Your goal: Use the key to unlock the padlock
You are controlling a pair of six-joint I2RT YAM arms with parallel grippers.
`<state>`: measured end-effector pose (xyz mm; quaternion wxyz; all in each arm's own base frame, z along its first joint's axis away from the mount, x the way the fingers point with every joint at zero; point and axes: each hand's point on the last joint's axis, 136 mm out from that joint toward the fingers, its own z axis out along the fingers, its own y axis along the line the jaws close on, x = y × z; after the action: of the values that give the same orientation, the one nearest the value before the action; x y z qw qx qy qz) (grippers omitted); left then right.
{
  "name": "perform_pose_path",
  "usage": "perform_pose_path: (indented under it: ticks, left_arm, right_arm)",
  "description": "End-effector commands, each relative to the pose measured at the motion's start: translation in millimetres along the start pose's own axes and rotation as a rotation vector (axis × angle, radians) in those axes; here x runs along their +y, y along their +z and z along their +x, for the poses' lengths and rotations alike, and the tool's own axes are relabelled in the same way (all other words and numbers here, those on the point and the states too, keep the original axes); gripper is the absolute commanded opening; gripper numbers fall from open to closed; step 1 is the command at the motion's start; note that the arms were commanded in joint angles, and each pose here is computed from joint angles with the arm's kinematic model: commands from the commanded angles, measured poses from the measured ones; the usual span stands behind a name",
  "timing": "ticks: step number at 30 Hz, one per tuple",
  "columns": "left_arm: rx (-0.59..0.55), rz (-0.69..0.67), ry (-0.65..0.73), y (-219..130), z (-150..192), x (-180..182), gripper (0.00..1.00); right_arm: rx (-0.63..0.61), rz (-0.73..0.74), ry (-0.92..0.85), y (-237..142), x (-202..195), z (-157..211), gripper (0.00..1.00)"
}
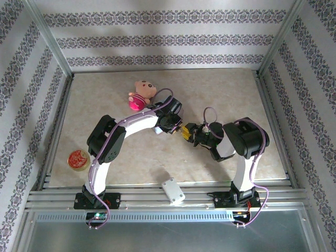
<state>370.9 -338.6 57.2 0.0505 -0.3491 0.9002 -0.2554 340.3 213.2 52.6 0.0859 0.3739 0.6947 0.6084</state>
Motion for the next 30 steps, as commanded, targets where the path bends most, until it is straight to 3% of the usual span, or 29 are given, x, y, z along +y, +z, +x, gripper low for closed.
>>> perform_pose_path:
  ticks: [1,4,14,22,26,30]
  left_arm:
    - [0.081,-0.008,0.017,-11.7,26.2,3.5,0.18]
    - [0.081,-0.018,0.010,-10.6,26.6,6.8,0.20]
    - [0.083,-0.061,-0.003,-1.3,25.8,22.5,0.47]
    - [0.096,-0.094,-0.003,1.4,27.9,34.2,0.48]
    - [0.057,-0.068,0.071,-18.2,23.9,25.0,0.53]
    - [0.006,0.014,0.151,-54.5,20.9,6.7,0.69]
  right_arm:
    - [-0.063,-0.075,-0.080,-6.4,20.6,-9.3,0.32]
    - [-0.066,-0.067,-0.096,-8.0,17.2,-8.8,0.33]
    - [-0.094,-0.036,-0.179,-12.3,6.2,-9.5,0.33]
    - [-0.111,0.030,-0.218,-16.7,-17.2,-11.8,0.33]
    - [-0.111,0.040,-0.270,-17.6,-17.0,-10.7,0.32]
    - [-0.114,0.049,-0.353,-21.2,-11.5,-7.6,0.32]
